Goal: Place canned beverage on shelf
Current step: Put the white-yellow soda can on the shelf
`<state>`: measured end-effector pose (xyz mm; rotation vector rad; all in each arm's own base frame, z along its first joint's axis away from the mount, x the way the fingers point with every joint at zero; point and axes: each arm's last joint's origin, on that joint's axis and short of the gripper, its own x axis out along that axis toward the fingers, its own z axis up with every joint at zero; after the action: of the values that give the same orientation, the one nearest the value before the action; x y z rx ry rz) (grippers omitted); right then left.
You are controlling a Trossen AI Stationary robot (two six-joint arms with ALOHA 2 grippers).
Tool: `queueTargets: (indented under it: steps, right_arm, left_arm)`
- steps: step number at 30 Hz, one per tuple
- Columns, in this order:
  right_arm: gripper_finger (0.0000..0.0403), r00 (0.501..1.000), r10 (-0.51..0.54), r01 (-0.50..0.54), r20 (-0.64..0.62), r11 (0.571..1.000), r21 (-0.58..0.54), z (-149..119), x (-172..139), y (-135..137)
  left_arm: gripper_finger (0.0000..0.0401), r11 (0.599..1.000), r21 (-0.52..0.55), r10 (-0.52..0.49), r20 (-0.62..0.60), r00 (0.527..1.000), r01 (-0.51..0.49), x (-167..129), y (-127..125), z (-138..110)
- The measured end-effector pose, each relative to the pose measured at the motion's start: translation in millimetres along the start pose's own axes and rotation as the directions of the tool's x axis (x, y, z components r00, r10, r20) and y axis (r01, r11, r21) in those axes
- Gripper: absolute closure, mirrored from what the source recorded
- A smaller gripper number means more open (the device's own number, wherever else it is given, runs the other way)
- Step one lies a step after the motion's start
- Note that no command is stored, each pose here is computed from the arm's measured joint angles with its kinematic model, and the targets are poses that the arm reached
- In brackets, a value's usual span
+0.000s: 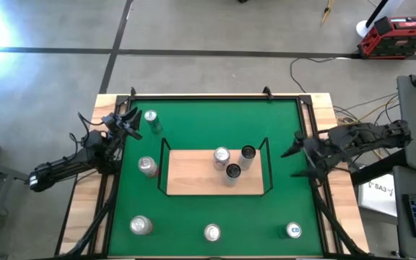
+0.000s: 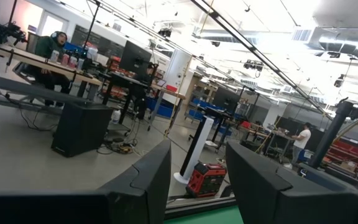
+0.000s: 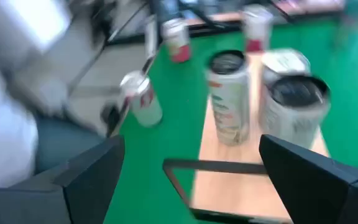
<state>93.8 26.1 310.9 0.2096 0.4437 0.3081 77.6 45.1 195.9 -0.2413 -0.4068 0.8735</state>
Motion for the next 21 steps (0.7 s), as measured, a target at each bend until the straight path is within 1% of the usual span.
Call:
queueTargets:
  steps: [1, 2, 4, 6, 9, 11, 12, 13, 14, 20, 21]
  right_arm:
    - [0.0039, 1.0, 0.022, -0.023, -0.011, 0.994, -0.104, -0.8, -0.2, 0.6]
    - [0.0039, 0.999, 0.038, -0.041, -0.016, 0.98, -0.196, -1.0, -0.1, 1.0]
    - [0.0039, 0.999, 0.047, -0.053, -0.025, 0.933, -0.356, -0.8, 1.6, 1.1]
    - [0.0039, 0.998, 0.045, -0.057, -0.036, 0.877, -0.478, -0.7, 4.1, 0.8]
    - [0.0039, 0.998, 0.046, -0.059, -0.037, 0.798, -0.6, -0.7, 4.3, 0.8]
    - [0.0039, 0.998, 0.046, -0.062, -0.042, 0.762, -0.644, -0.6, 5.2, 0.7]
    - [0.0039, 0.998, 0.045, -0.063, -0.043, 0.753, -0.655, -0.6, 5.5, 0.7]
    - [0.0039, 0.998, 0.045, -0.063, -0.044, 0.75, -0.659, -0.7, 5.7, 0.7]
    - [0.0039, 0.998, 0.044, -0.065, -0.049, 0.756, -0.651, -1.0, 6.0, 0.5]
    - [0.0039, 0.998, 0.047, -0.06, -0.037, 0.824, -0.564, -1.1, -2.8, 1.7]
    - [0.0039, 0.998, 0.046, -0.062, -0.043, 0.847, -0.528, -1.6, -4.3, 1.8]
  left_arm:
    - [0.0264, 1.0, 0.0, 0.0, 0.0, 1.0, 0.0, 0.0, 0.0, 0.1]
    - [0.0264, 1.0, 0.0, 0.0, 0.0, 1.0, 0.0, 0.0, 0.0, 0.1]
    - [0.0264, 1.0, 0.0, 0.0, 0.0, 1.0, 0.0, 0.0, 0.0, 0.0]
    - [0.0264, 1.0, 0.0, 0.0, 0.0, 1.0, 0.0, 0.0, 0.0, 0.0]
    - [0.0264, 1.0, 0.0, 0.0, 0.0, 1.0, 0.0, 0.0, 0.0, 0.0]
    - [0.0264, 1.0, 0.0, 0.0, 0.0, 1.0, 0.0, 0.0, 0.0, 0.0]
    - [0.0264, 1.0, 0.0, 0.0, 0.0, 1.0, 0.0, 0.0, 0.0, 0.0]
    - [0.0264, 1.0, 0.0, 0.0, 0.0, 1.0, 0.0, 0.0, 0.0, 0.0]
    - [0.0264, 1.0, 0.0, 0.0, 0.0, 1.0, 0.0, 0.0, 0.0, 0.1]
    - [0.0264, 1.0, 0.0, 0.0, 0.0, 1.0, 0.0, 0.0, 0.0, 0.0]
    - [0.0264, 1.0, 0.0, 0.0, 0.0, 1.0, 0.0, 0.0, 0.0, 0.1]
